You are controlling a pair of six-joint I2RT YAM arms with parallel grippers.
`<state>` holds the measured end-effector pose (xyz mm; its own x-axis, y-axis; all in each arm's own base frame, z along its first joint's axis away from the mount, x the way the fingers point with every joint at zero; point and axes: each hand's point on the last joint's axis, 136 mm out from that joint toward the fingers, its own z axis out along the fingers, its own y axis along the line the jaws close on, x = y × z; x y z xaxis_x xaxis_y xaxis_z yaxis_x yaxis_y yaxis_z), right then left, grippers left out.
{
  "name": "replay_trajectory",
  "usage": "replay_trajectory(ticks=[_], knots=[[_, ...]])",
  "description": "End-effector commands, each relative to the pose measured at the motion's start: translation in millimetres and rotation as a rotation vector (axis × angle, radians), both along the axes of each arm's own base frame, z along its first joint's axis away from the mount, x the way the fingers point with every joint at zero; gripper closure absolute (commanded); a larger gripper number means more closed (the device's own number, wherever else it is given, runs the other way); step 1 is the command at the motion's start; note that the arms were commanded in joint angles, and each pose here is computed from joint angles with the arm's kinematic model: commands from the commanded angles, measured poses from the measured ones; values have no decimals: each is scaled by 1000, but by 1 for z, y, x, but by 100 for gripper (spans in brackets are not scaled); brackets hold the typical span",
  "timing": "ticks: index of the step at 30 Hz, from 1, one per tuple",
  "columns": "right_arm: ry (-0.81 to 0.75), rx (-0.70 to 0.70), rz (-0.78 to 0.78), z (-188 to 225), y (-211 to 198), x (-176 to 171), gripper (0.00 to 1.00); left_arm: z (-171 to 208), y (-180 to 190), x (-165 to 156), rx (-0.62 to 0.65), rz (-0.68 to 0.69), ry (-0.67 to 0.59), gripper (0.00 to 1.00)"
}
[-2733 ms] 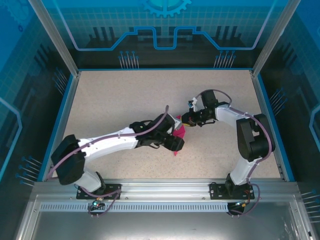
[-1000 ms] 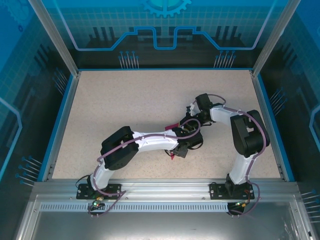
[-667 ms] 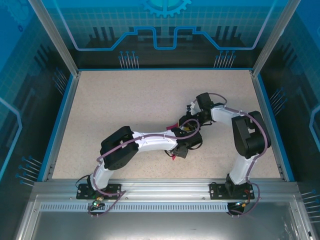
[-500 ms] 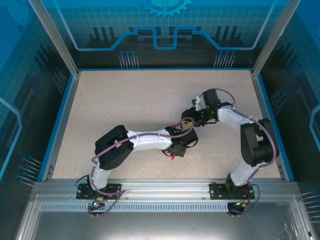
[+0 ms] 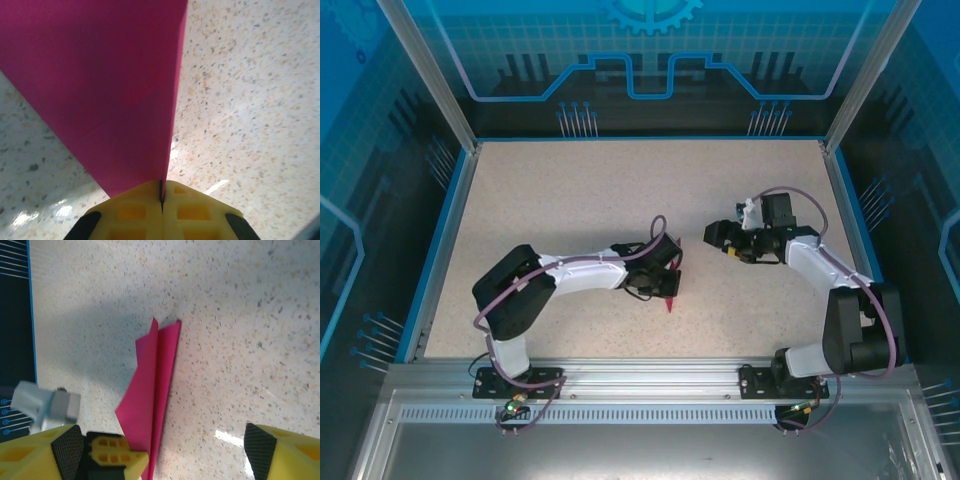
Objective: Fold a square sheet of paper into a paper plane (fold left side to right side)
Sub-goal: Fold the wing for the fifth time at the center of the table.
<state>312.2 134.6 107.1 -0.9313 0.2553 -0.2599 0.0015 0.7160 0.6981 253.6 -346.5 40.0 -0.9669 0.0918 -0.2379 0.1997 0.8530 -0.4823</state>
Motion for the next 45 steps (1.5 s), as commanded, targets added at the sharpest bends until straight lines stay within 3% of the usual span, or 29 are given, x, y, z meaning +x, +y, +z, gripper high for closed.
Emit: replay_trajectory(ticks=[1, 17, 45], knots=[[-22, 15, 35, -1, 0, -9, 13, 20, -17, 0, -205, -31, 37, 95], [-22, 78, 103, -35, 35, -33, 31, 13, -3, 11, -453, 16, 58, 95], [-19, 57, 152, -60, 96, -13, 46, -16, 14, 4, -507, 96, 111, 100]])
